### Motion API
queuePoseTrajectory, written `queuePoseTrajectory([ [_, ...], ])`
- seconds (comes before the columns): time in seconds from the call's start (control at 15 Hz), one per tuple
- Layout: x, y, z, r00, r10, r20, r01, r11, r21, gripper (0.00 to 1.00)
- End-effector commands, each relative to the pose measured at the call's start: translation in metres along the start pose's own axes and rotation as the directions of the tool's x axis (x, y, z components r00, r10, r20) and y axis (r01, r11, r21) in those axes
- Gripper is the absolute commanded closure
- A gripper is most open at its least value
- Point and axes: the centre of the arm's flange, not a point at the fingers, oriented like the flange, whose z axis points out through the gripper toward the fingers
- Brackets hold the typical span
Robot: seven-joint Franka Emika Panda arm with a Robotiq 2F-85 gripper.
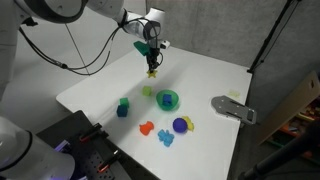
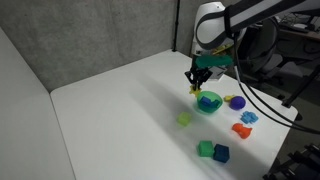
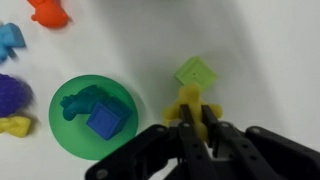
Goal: Remove the yellow microbe shaped toy from the green bowl and put it on top of the light green block
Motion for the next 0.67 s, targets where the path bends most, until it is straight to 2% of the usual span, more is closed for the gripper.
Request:
queuePoseTrajectory([
  [0.0, -0.009, -0.022, 0.005, 0.999, -0.011, 0.05, 0.009, 0.999, 0.032, 0.93],
  [0.6, -0.018, -0.037, 0.07, 0.993, 0.005, 0.115, -0.005, 1.0, -0.002, 0.95],
])
